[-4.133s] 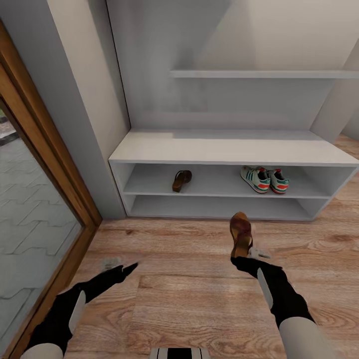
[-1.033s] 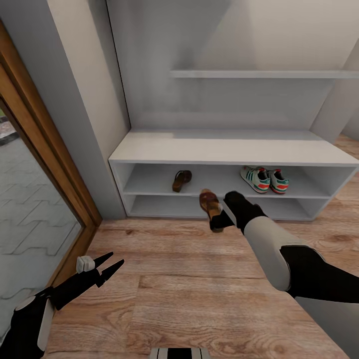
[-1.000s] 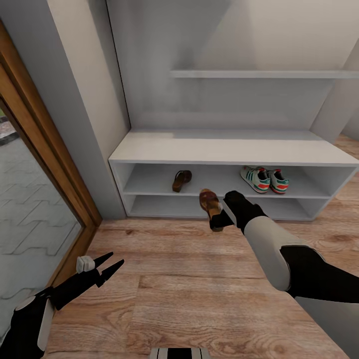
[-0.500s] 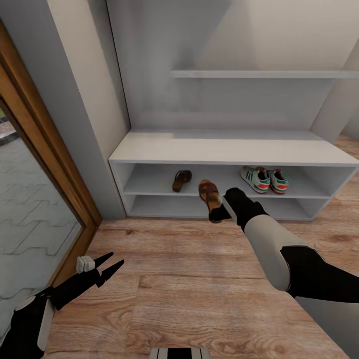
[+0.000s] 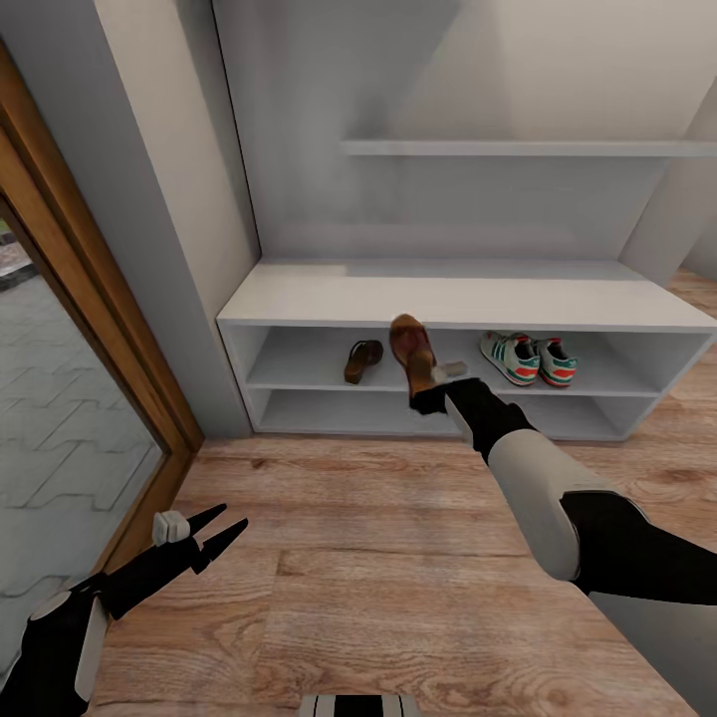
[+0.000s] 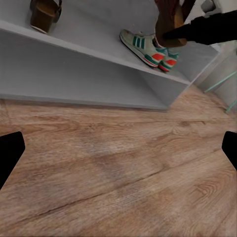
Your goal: Pick up the two gym shoes and the two sandals from the corridor floor and place them onto the hallstand (shoe rack) in the corridor, making sure they are on the rack and not on the floor. Arrange them so the two gym shoes are next to each other and the two sandals are next to each other.
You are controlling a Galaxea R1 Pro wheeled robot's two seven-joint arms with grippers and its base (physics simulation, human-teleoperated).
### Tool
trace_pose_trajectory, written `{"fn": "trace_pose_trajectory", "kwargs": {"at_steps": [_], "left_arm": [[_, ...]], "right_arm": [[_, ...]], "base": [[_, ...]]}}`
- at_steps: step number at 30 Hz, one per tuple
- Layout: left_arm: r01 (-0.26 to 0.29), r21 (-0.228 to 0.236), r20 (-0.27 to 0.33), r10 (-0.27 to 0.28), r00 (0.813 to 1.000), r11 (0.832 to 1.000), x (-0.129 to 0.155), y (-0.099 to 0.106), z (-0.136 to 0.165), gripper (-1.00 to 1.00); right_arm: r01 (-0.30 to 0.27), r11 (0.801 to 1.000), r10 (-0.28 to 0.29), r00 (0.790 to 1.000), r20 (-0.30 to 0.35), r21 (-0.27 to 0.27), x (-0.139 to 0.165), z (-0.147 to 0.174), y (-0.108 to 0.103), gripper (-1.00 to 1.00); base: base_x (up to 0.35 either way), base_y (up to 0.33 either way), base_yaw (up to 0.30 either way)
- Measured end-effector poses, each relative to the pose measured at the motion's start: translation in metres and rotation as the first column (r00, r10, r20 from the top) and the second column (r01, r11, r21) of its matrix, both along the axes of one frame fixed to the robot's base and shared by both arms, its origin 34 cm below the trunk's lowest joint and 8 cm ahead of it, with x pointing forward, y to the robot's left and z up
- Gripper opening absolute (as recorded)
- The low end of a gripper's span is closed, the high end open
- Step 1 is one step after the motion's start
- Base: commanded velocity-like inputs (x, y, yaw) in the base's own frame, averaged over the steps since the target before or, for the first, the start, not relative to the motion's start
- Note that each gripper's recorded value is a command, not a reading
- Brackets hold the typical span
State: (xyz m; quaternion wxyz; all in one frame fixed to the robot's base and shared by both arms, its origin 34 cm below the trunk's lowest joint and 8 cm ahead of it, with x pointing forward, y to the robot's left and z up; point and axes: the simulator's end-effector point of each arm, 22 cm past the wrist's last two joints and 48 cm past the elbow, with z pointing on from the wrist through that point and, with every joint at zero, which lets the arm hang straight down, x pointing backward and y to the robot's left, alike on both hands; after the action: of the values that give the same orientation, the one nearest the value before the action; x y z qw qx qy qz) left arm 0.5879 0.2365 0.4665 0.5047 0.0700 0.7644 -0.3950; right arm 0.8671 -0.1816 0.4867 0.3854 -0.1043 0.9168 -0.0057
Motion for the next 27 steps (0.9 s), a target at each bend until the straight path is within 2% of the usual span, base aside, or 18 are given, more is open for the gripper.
{"fn": "trace_pose_trajectory", "kwargs": {"at_steps": [1, 7, 18, 27], "left_arm": [[0.000, 0.000, 0.001, 0.000, 1.000, 1.000, 0.000, 0.000, 0.000, 1.00], [0.000, 0.000, 0.000, 0.000, 1.000, 1.000, 0.000, 0.000, 0.000, 1.00], [0.001, 0.000, 0.000, -0.001, 1.000, 1.000, 0.000, 0.000, 0.000, 1.00], [0.002, 0.000, 0.000, -0.002, 1.000, 1.000, 0.000, -0.001, 0.000, 1.00]], "right_arm": [[-0.008, 1.000, 0.007, 0.998, 0.059, 0.008, 0.009, 0.010, 0.002, -1.00], [-0.017, 1.000, 0.017, 1.000, 0.014, 0.006, -0.004, -0.014, 0.005, -1.00], [-0.025, 1.000, 0.025, 0.999, 0.031, 0.010, -0.004, -0.018, 0.007, -1.00], [-0.033, 0.999, 0.033, 0.997, -0.067, 0.007, -0.031, -0.056, 0.009, -1.00]], "base": [[0.000, 0.000, 0.000], [0.000, 0.000, 0.000], [0.000, 0.000, 0.000], [0.000, 0.000, 0.000]]}}
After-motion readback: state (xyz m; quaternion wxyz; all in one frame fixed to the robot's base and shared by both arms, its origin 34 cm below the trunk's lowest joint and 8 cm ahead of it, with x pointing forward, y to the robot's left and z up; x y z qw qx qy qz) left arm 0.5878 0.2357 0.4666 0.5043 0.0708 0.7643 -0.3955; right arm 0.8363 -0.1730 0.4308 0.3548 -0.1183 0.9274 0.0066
